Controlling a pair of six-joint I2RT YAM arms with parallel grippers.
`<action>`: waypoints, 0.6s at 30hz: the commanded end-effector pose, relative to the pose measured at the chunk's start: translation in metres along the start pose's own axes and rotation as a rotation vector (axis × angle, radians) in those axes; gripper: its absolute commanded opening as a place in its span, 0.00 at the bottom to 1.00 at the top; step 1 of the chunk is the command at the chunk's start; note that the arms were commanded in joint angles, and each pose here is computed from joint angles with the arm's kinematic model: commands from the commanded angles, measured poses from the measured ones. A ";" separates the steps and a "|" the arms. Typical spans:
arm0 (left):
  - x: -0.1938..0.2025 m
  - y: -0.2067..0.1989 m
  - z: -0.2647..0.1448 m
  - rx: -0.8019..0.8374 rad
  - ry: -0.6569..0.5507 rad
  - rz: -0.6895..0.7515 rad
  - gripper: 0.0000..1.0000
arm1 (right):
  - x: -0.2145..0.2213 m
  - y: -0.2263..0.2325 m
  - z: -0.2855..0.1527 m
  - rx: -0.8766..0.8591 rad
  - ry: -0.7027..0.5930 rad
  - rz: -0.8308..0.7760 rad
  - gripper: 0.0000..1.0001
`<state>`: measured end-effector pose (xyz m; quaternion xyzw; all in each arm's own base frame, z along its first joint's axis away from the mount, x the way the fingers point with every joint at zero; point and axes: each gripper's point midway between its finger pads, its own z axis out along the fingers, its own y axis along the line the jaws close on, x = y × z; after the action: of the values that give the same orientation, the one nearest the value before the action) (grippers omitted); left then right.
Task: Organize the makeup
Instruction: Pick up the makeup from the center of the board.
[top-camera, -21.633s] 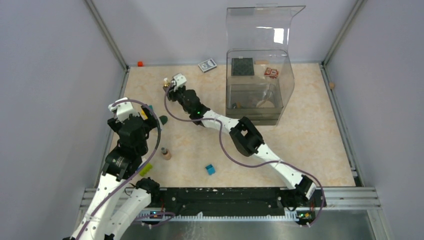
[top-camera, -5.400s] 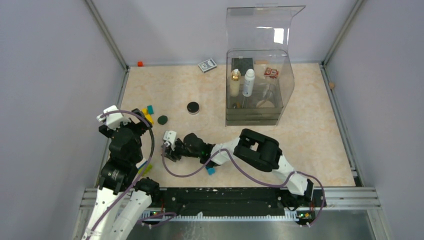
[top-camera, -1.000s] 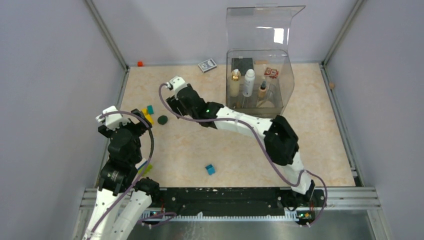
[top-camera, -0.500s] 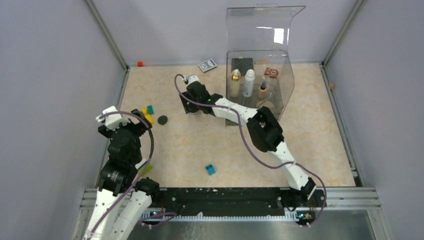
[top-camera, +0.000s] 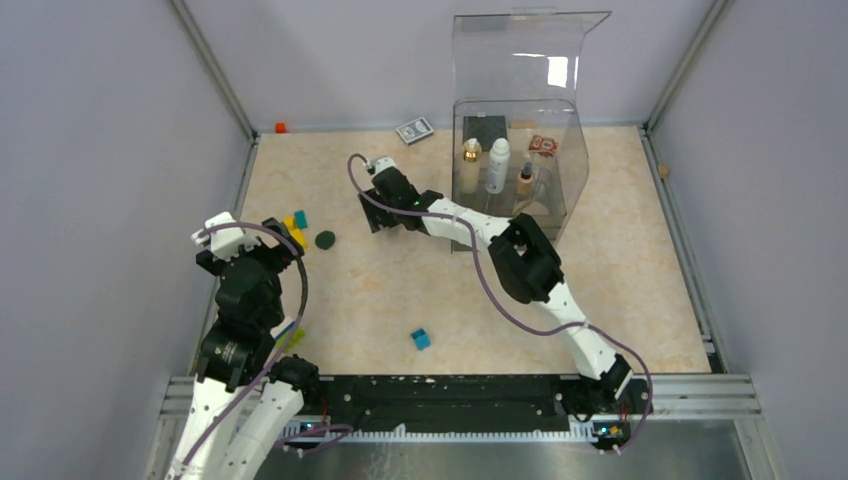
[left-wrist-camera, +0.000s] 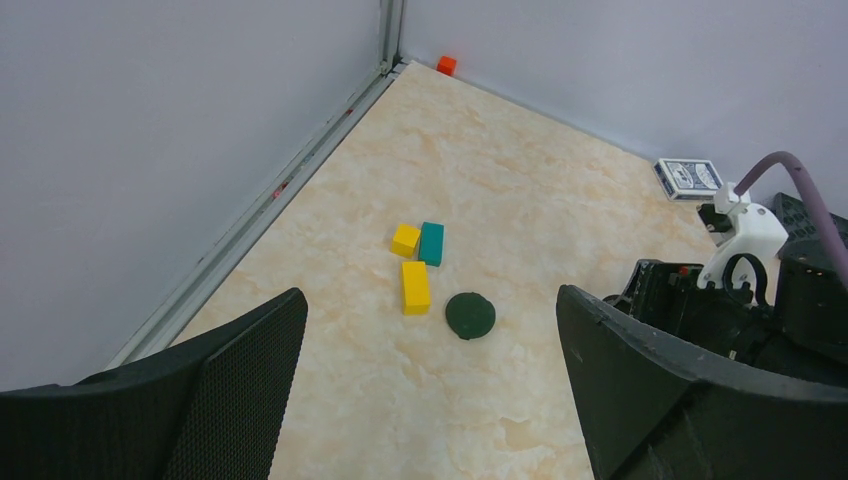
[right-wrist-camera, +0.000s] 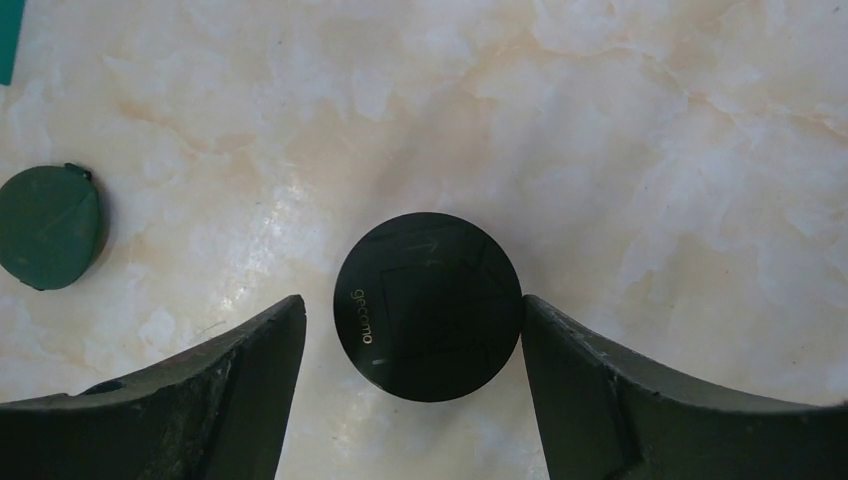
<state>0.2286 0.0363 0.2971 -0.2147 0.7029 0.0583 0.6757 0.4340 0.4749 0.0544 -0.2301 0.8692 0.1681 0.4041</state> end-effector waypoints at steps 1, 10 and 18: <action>-0.006 -0.002 0.001 0.009 -0.025 -0.013 0.99 | -0.003 0.001 0.006 0.007 -0.011 -0.024 0.73; -0.005 -0.003 0.001 0.012 -0.022 -0.009 0.99 | -0.064 0.007 -0.047 0.042 -0.173 -0.146 0.52; -0.006 -0.002 0.001 0.007 -0.024 -0.010 0.99 | -0.168 0.103 -0.217 -0.197 -0.506 -0.288 0.47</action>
<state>0.2287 0.0361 0.2971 -0.2142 0.7030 0.0580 0.6757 0.3968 0.4750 0.1213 -0.3295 0.8150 0.1334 0.4576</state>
